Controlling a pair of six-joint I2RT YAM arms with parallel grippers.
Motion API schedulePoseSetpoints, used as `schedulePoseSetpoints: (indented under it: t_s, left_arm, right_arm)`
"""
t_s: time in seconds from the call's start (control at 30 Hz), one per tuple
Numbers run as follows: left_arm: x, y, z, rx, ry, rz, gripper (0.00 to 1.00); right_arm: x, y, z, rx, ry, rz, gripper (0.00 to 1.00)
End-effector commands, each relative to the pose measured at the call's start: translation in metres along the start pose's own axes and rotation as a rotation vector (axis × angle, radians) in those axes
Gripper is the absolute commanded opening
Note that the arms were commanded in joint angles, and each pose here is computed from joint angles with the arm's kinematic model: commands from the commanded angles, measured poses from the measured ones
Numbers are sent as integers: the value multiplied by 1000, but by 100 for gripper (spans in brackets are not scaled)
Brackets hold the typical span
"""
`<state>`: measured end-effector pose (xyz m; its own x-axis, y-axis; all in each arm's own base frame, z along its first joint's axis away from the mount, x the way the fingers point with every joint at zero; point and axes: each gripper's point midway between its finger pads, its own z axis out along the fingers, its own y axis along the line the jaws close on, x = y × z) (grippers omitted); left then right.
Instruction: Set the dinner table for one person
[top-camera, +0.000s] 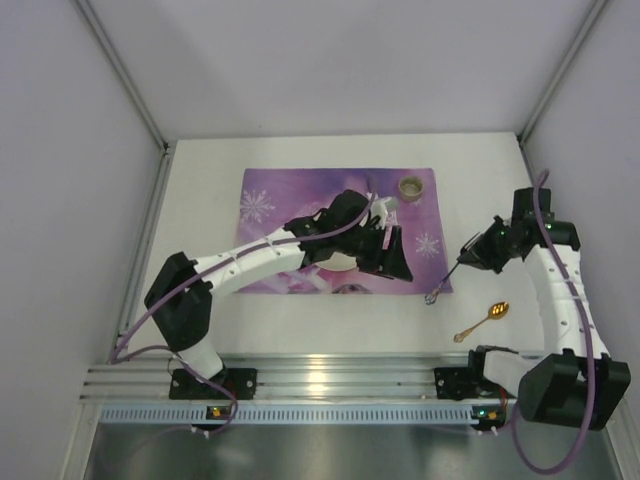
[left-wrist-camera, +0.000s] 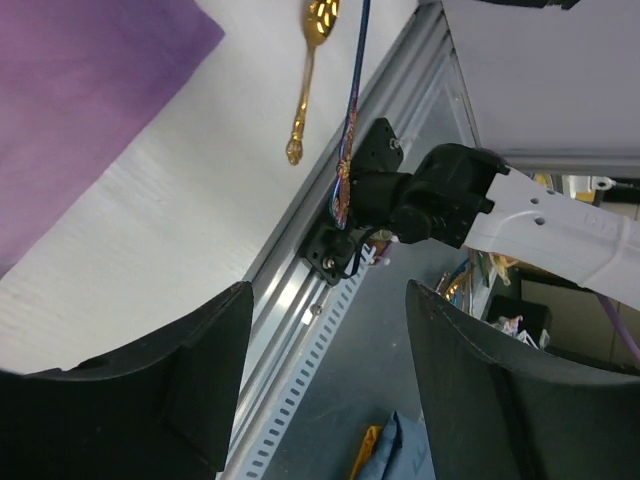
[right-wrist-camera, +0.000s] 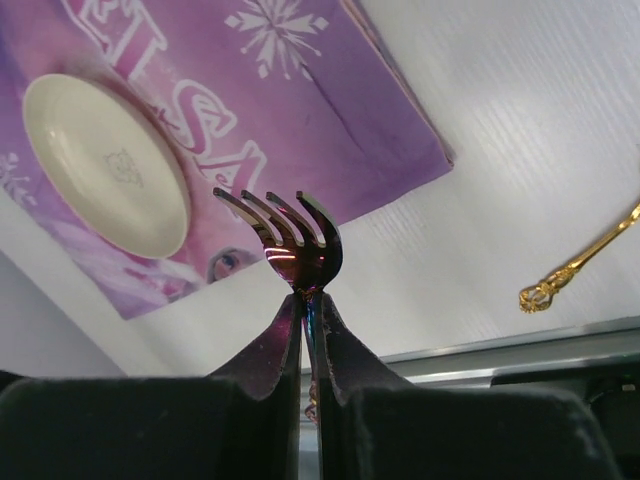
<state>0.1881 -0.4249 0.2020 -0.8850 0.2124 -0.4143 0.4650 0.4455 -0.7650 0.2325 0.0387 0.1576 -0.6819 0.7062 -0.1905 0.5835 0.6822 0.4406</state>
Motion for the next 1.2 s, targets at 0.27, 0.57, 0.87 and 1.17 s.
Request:
schedulePoseSetpoints:
  t_s: [0.27, 0.57, 0.87, 1.17]
  left_arm:
    - [7, -47, 45, 162, 40, 36, 66]
    - [8, -55, 64, 202, 44, 10, 39]
    - [7, -49, 65, 189, 24, -1, 0]
    - [16, 14, 38, -21, 10, -57, 0]
  right_arm:
    - [6, 38, -33, -146, 7, -25, 0]
    - [13, 41, -32, -155, 24, -37, 0]
    - [12, 48, -33, -173, 27, -53, 0]
    - [13, 67, -36, -258, 37, -99, 91]
